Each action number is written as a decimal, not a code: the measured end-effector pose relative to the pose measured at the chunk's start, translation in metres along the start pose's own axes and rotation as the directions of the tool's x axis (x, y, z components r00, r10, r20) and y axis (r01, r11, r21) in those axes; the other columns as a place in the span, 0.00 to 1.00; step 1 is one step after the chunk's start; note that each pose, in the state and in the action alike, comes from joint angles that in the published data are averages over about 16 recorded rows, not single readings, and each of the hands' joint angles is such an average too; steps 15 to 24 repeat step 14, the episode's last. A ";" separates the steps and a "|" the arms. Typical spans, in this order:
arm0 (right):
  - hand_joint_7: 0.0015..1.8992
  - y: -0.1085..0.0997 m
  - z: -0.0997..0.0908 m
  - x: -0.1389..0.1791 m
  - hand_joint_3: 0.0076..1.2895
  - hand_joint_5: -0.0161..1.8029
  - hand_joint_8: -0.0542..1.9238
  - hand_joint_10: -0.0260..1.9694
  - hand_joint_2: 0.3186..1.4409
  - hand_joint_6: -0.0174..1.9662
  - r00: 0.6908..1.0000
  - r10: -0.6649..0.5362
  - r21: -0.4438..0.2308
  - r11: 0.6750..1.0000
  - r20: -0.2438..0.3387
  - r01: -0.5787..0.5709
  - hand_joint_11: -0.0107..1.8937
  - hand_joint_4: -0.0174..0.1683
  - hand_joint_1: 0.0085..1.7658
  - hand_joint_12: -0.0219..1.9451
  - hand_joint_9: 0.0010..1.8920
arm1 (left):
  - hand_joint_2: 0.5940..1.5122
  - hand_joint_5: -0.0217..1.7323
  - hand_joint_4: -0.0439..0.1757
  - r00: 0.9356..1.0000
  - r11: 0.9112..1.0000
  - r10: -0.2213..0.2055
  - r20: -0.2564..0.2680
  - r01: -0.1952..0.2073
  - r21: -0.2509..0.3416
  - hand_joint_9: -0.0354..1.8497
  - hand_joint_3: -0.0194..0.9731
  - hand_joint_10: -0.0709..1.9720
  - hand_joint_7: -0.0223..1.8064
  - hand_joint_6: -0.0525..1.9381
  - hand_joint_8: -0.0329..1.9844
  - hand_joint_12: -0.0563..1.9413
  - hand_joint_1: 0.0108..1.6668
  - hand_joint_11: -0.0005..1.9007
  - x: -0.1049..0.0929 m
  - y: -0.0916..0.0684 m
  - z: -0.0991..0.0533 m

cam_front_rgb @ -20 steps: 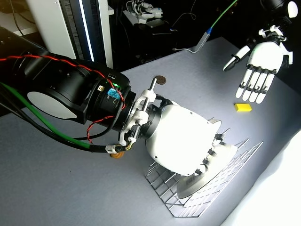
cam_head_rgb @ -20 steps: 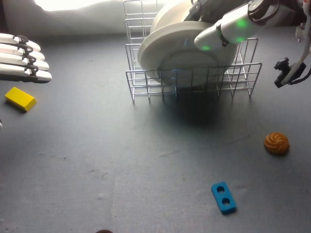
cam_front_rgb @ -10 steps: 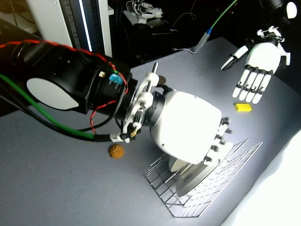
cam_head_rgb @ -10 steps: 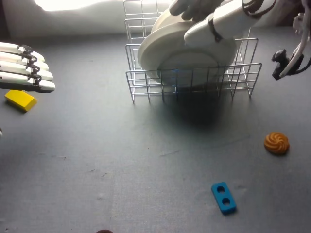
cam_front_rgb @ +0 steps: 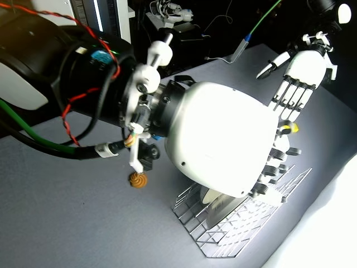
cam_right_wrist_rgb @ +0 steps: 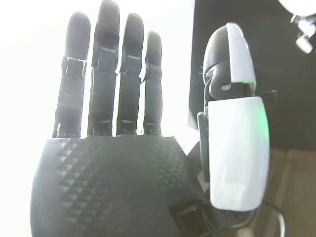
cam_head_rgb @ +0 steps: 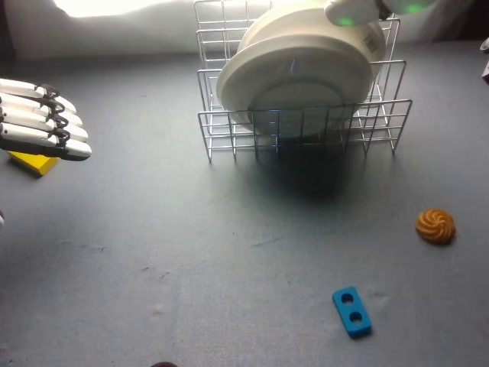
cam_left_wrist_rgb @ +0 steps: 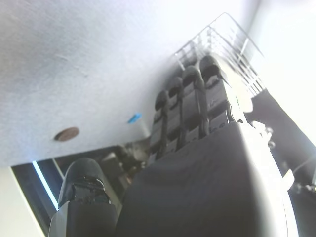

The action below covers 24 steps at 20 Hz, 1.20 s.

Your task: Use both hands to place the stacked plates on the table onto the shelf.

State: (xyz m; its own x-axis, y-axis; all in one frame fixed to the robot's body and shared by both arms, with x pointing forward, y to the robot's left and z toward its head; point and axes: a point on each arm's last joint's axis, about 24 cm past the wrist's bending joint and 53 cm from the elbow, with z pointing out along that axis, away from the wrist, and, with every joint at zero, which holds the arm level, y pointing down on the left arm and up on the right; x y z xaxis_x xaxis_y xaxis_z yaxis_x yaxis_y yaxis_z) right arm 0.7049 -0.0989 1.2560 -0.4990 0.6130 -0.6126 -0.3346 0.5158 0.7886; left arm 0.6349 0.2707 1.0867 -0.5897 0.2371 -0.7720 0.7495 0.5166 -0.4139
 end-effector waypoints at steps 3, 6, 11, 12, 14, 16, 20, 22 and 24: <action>0.52 0.002 -0.017 -0.008 0.00 0.49 0.06 0.05 0.61 0.03 0.999 -0.046 0.001 0.999 0.016 0.046 0.28 0.08 0.47 0.64 0.55 | 0.63 0.19 0.23 1.000 1.000 -0.021 -0.022 0.021 0.008 0.21 0.04 0.06 0.23 0.05 0.04 0.29 0.00 0.05 0.006 -0.002 0.002; 0.55 0.002 -0.033 -0.012 0.00 0.53 0.15 0.16 0.61 0.09 0.996 -0.091 0.004 0.996 0.028 0.090 0.31 0.08 0.44 0.68 0.56 | 0.66 0.24 0.22 0.998 0.999 -0.040 -0.041 0.041 0.015 0.27 0.04 0.18 0.29 0.16 0.16 0.42 0.00 0.09 0.010 -0.004 0.005; 0.58 0.002 -0.050 -0.017 0.00 0.57 0.29 0.32 0.61 0.21 0.991 -0.125 0.009 0.992 0.045 0.125 0.35 0.08 0.41 0.74 0.57 | 0.70 0.33 0.21 0.996 0.998 -0.055 -0.065 0.057 0.019 0.36 0.04 0.33 0.39 0.30 0.31 0.57 0.01 0.17 0.016 -0.005 0.008; 0.58 0.001 -0.054 -0.018 0.00 0.57 0.31 0.34 0.60 0.22 0.990 -0.130 0.013 0.992 0.047 0.129 0.35 0.08 0.41 0.74 0.57 | 0.70 0.34 0.21 0.996 0.998 -0.058 -0.070 0.059 0.020 0.37 0.04 0.35 0.41 0.33 0.34 0.60 0.01 0.18 0.017 -0.005 0.008; 0.59 -0.001 -0.058 -0.019 0.00 0.59 0.37 0.41 0.60 0.26 0.989 -0.138 0.020 0.990 0.049 0.137 0.37 0.08 0.40 0.77 0.57 | 0.72 0.37 0.21 0.995 0.998 -0.065 -0.074 0.067 0.023 0.40 0.04 0.42 0.44 0.39 0.40 0.66 0.01 0.20 0.018 -0.006 0.010; 0.59 -0.001 -0.058 -0.019 0.00 0.59 0.37 0.41 0.60 0.26 0.989 -0.138 0.020 0.990 0.049 0.137 0.37 0.08 0.40 0.77 0.57 | 0.72 0.37 0.21 0.995 0.998 -0.065 -0.074 0.067 0.023 0.40 0.04 0.42 0.44 0.39 0.40 0.66 0.01 0.20 0.018 -0.006 0.010; 0.59 -0.001 -0.058 -0.019 0.00 0.59 0.37 0.41 0.60 0.26 0.989 -0.138 0.020 0.990 0.049 0.137 0.37 0.08 0.40 0.77 0.57 | 0.72 0.37 0.21 0.995 0.998 -0.065 -0.074 0.067 0.023 0.40 0.04 0.42 0.44 0.39 0.40 0.66 0.01 0.20 0.018 -0.006 0.010; 0.59 -0.001 -0.058 -0.019 0.00 0.59 0.37 0.41 0.60 0.26 0.989 -0.138 0.020 0.990 0.049 0.137 0.37 0.08 0.40 0.77 0.57 | 0.72 0.37 0.21 0.995 0.998 -0.065 -0.074 0.067 0.023 0.40 0.04 0.42 0.44 0.39 0.40 0.66 0.01 0.20 0.018 -0.006 0.010; 0.59 -0.001 -0.058 -0.019 0.00 0.59 0.37 0.41 0.60 0.26 0.989 -0.138 0.020 0.990 0.049 0.137 0.37 0.08 0.40 0.77 0.57 | 0.72 0.37 0.21 0.995 0.998 -0.065 -0.074 0.067 0.023 0.40 0.04 0.42 0.44 0.39 0.40 0.66 0.01 0.20 0.018 -0.006 0.010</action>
